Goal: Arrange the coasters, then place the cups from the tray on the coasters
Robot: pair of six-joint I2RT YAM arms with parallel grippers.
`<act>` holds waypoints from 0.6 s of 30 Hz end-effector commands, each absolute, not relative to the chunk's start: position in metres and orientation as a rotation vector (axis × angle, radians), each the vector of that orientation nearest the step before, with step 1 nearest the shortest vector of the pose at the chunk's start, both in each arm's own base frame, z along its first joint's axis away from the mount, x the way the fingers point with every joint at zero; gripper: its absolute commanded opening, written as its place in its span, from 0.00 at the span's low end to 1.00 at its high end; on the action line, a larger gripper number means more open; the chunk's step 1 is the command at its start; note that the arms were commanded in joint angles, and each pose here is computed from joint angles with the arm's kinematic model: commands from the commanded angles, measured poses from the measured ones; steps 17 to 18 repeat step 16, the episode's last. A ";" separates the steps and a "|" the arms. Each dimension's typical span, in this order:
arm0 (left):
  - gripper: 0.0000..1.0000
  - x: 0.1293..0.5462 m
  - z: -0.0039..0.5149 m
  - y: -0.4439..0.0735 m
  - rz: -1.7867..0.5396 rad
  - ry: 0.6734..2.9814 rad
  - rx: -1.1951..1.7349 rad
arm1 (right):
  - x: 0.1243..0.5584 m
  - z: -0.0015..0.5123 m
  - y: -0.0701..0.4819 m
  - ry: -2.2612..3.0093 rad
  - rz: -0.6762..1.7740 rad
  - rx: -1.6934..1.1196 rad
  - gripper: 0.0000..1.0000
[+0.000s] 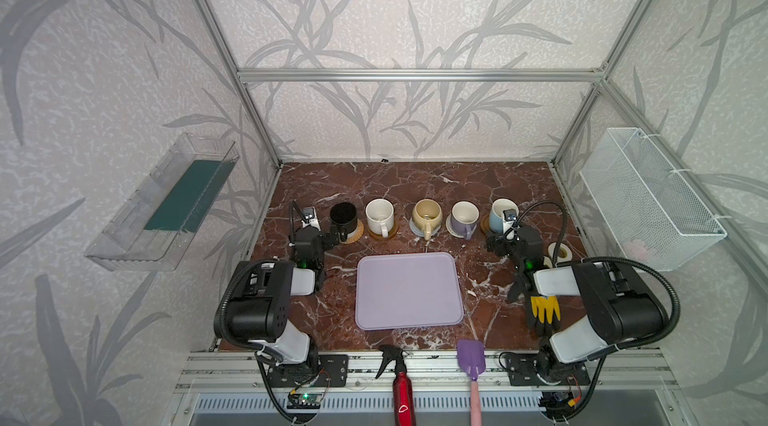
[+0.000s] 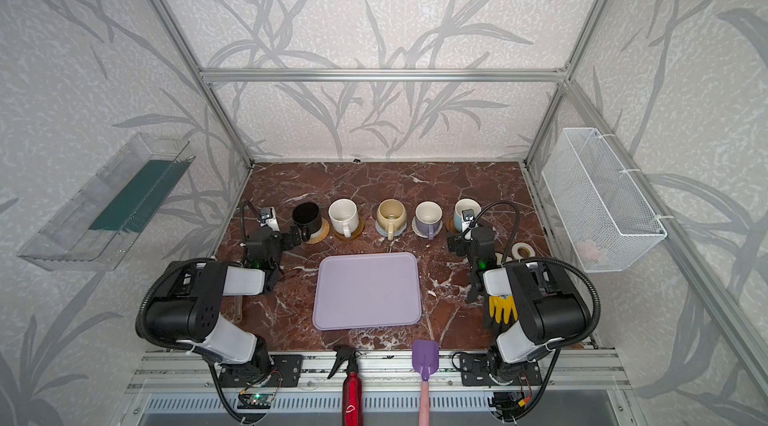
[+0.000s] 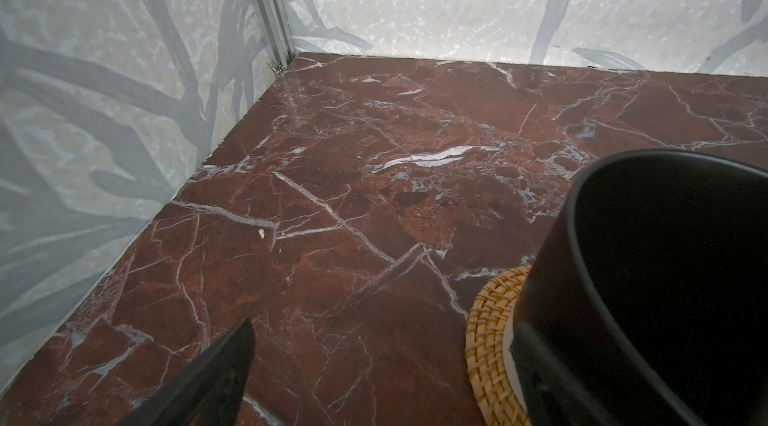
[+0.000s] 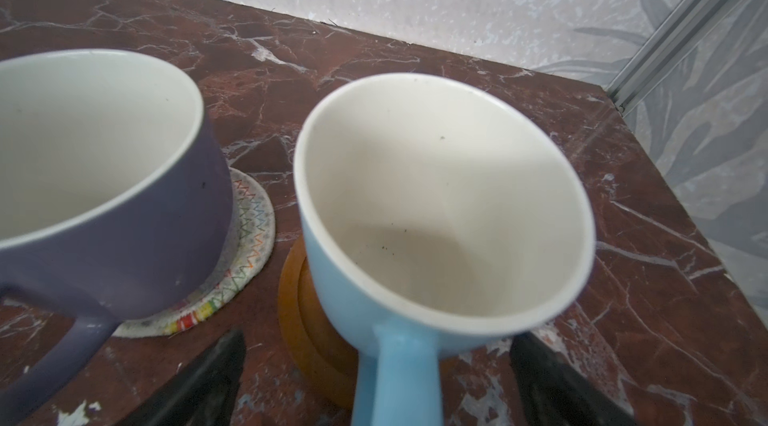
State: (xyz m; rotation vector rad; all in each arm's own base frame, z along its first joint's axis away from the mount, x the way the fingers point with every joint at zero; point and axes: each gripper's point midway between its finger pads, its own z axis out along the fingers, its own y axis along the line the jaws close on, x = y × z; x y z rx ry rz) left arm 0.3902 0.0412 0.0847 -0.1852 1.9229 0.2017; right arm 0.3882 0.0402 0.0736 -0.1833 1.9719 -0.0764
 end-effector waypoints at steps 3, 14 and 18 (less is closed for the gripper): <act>0.99 0.395 0.095 0.041 0.190 1.888 -0.184 | 0.396 0.091 0.038 1.922 -0.073 -0.157 0.99; 0.99 0.398 0.094 0.040 0.175 1.901 -0.185 | 0.397 0.091 0.034 1.931 -0.068 -0.136 0.99; 0.99 0.396 0.094 0.040 0.173 1.890 -0.185 | 0.397 0.092 0.033 1.926 -0.074 -0.129 0.99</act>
